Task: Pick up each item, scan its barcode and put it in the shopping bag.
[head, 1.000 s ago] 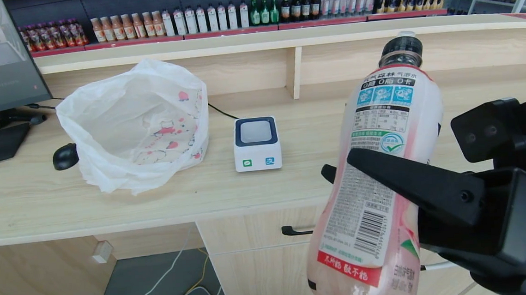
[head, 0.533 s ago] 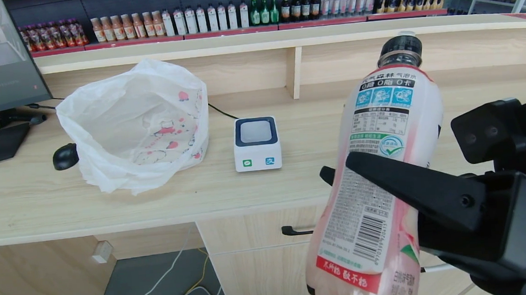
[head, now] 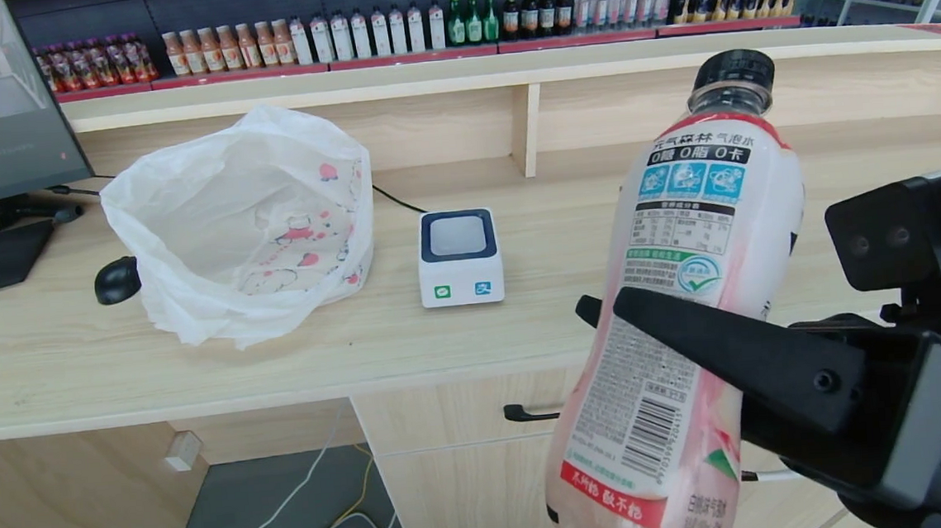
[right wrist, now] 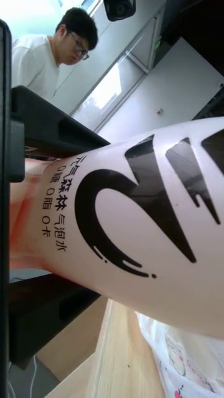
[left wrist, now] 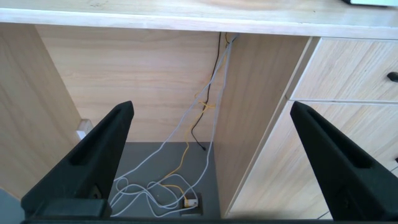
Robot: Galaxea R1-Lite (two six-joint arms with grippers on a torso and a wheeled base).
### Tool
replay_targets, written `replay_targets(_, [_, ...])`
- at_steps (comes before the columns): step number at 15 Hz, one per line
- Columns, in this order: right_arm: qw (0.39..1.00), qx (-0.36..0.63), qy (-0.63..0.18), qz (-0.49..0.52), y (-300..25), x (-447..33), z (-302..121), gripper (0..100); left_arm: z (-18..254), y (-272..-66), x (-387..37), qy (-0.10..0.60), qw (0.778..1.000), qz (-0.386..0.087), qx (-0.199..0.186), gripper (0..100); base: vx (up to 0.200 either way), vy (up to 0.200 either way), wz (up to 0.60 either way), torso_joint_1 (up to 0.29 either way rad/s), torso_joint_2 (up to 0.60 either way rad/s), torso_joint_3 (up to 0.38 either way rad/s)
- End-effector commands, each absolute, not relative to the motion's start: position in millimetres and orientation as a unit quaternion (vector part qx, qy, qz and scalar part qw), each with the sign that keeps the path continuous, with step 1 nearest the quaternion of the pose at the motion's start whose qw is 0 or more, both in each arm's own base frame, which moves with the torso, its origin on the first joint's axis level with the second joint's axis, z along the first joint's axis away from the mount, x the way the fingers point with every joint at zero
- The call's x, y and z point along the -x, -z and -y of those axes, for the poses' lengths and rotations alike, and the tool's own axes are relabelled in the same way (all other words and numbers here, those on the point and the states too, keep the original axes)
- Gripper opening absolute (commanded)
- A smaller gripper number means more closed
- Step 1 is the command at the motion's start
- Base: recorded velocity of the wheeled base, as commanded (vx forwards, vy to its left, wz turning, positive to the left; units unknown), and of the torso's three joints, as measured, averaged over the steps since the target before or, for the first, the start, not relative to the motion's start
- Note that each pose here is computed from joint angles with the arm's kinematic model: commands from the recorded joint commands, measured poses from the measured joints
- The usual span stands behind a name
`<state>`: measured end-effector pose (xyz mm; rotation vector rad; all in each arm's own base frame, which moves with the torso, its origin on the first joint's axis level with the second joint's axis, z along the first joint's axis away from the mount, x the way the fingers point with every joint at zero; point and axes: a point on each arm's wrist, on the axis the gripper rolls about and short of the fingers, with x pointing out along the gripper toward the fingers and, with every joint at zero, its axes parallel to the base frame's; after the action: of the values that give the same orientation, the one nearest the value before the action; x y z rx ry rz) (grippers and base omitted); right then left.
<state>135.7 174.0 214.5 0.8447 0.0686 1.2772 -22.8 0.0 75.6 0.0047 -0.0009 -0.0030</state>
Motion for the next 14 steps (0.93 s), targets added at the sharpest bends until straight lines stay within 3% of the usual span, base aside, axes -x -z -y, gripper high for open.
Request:
replay_targets(1, [0.725,-0.375,-0.578,-0.026,-213.9,-135.6,-174.0,0,0.0,-75.6,22.8,0.002,1.000,0.001,-0.002,100,0.000,0.000,0.00,0.000,0.00,0.000])
replay_targets(6, [0.782,-0.297,-0.547,0.027,-206.1,-144.2,-163.1,0,0.0,-75.6,22.8,0.002,1.000,0.001,-0.002,100,0.000,0.000,0.00,0.000,0.00,0.000])
replay_targets(10, [0.847,-0.174,-0.492,0.099,-198.6,-156.3,-144.3,0,0.0,-75.6,22.8,0.002,1.000,0.001,-0.002,100,0.000,0.000,0.00,0.000,0.00,0.000])
replay_targets(14, [0.931,-0.092,-0.332,0.124,-184.6,-164.7,-129.8,0,0.0,-75.5,22.8,0.002,1.000,0.000,-0.007,100,0.000,0.000,0.00,0.000,0.00,0.000])
